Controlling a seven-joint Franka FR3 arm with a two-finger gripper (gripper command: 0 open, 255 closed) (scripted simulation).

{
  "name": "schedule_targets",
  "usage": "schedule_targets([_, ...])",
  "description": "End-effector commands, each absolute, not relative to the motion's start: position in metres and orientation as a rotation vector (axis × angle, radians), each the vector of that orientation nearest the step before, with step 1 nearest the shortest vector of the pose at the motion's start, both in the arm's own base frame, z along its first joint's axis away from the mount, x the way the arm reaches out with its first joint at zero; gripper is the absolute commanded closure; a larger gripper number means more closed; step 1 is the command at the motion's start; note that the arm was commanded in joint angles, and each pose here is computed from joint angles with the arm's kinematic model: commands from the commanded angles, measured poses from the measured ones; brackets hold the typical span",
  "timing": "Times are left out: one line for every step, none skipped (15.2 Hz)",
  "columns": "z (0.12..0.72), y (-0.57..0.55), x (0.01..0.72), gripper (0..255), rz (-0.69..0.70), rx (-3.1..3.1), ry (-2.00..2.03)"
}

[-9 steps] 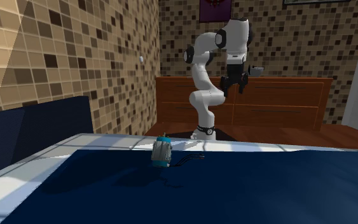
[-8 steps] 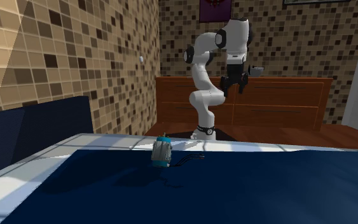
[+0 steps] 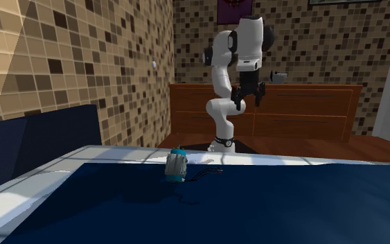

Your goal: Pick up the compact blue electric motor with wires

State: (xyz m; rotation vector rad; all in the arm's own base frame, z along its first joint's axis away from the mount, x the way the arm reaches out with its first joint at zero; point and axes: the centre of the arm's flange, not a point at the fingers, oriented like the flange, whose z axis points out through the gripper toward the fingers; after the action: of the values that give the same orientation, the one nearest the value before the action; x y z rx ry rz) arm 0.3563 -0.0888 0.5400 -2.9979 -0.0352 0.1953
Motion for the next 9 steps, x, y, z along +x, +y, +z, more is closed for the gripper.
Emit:
schedule_targets([0.537, -0.111, 0.373, 0, 0.185, -2.999, -0.010])
schedule_targets([0.535, -0.122, 0.380, 0, 0.180, -2.999, 0.003])
schedule_targets([0.534, -0.133, 0.387, 0, 0.175, -2.999, 0.015])
schedule_targets([0.533, -0.143, 0.394, 0, 0.170, -2.999, 0.028])
schedule_targets([0.532, -0.154, 0.401, 0, 0.165, -2.999, 0.040])
schedule_targets([0.530, -0.165, 0.408, 0, 0.160, -2.999, 0.052])
schedule_targets([0.529, -0.176, 0.415, 0, 0.155, -2.998, 0.065])
schedule_targets([0.528, -0.187, 0.421, 0, 0.150, -2.998, 0.077])
schedule_targets([0.527, -0.198, 0.428, 0, 0.144, -2.998, 0.090])
